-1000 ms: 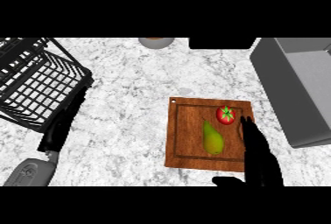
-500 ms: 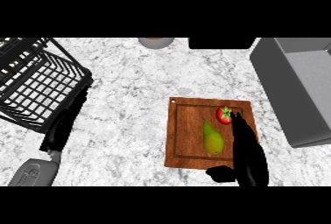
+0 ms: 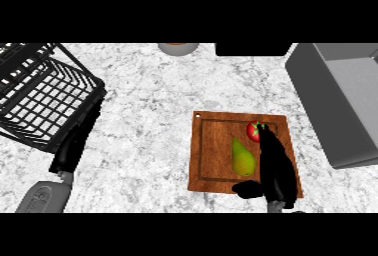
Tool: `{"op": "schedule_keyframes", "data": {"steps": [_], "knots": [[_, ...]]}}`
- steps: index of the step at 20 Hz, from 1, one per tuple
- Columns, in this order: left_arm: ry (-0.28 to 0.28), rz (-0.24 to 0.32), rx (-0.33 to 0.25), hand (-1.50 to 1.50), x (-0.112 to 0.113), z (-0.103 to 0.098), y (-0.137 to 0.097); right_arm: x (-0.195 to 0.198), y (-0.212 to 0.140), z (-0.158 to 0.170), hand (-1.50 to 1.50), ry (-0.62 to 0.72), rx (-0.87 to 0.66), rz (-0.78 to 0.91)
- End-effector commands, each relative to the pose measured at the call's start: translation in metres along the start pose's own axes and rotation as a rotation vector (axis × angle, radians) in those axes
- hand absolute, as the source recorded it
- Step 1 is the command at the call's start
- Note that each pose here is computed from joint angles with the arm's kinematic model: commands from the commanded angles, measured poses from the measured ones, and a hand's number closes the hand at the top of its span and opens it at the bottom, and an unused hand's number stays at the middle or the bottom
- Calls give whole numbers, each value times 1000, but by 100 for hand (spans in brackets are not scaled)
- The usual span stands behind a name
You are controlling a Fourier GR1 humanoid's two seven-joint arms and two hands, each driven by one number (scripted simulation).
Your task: Pick the pear from the cutting board and place it in the cardboard box
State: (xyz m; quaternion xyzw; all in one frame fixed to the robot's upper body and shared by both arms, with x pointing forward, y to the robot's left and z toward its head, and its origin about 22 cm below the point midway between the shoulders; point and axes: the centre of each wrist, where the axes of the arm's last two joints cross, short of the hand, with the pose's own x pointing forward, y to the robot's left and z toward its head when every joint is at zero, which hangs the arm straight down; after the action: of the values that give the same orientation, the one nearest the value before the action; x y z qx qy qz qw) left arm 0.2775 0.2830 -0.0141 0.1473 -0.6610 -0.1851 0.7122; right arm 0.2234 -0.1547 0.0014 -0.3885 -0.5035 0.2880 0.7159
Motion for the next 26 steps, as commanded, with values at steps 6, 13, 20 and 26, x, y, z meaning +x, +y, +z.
{"op": "schedule_keyframes", "data": {"steps": [6,13,20,26], "knots": [[-1,-6,-1,0,5,-5,-3,23,29,-23,-150,-14,49,-17],[-14,-5,-2,0,15,23,-7,14,31,-27,-150,-14,56,-23],[-11,21,2,0,8,9,-3,4,36,-33,150,-108,-90,121],[-6,-3,-3,0,2,6,-17,8,32,-44,150,-120,-228,115]]}}
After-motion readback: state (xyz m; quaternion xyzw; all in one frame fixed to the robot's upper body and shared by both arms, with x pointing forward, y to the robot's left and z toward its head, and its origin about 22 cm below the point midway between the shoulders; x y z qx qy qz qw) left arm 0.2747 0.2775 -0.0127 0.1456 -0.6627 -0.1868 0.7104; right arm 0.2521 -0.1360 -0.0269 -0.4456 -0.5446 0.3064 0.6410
